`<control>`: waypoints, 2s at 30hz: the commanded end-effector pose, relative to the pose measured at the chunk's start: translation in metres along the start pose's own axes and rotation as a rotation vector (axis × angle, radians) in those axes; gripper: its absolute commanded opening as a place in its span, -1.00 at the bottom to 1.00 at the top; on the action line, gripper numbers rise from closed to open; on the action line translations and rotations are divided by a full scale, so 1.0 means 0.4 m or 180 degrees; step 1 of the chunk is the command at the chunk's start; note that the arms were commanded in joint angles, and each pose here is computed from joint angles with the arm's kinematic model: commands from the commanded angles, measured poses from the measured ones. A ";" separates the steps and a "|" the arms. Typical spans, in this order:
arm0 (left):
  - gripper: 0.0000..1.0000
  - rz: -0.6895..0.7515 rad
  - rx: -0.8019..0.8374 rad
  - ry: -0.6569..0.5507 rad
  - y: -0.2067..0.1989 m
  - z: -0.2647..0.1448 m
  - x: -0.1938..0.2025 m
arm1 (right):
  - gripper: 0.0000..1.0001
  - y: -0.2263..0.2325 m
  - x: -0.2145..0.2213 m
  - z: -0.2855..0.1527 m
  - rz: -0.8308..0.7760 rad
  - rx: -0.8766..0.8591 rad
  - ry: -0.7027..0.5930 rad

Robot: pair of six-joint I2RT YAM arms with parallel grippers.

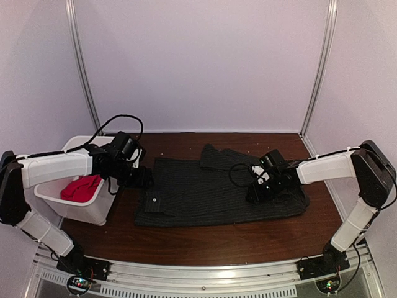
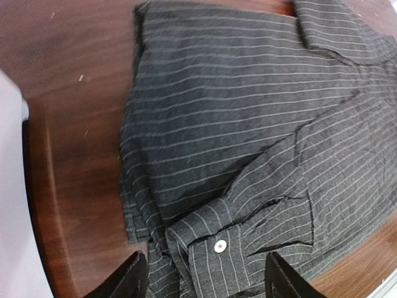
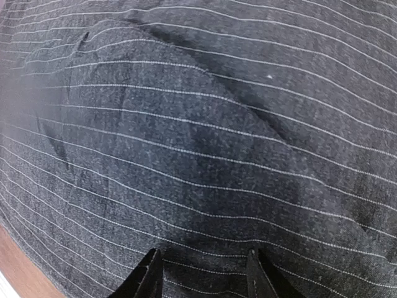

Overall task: Fold and stack the mixed laundry pile
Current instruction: Rotate the 1/3-folded shirt at the center of the board.

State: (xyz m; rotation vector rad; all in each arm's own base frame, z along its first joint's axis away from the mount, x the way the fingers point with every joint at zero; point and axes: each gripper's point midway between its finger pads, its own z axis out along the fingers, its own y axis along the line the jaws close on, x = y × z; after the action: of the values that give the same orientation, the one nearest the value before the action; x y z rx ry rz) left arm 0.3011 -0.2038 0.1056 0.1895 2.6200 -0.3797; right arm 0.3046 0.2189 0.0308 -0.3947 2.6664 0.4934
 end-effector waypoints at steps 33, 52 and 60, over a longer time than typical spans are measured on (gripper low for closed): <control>0.07 0.2141 0.0919 0.0715 -0.416 0.069 0.327 | -0.02 -0.146 -0.269 0.036 0.0135 -0.0058 -0.0334; 0.16 0.1064 0.0143 0.0164 -0.174 0.208 -0.035 | 0.02 -0.077 -0.160 -0.048 0.0371 0.0009 -0.0393; -0.06 0.1307 0.0158 0.0585 -0.170 0.243 0.121 | -0.01 -0.194 -0.187 0.016 0.0301 0.0733 -0.0218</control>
State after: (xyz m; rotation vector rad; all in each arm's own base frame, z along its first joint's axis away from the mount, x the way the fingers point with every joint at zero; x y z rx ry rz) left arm 0.3138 -0.2922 0.0310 0.6939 2.6367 -0.3163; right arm 0.3684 0.1837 0.0420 -0.2052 2.6513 0.4080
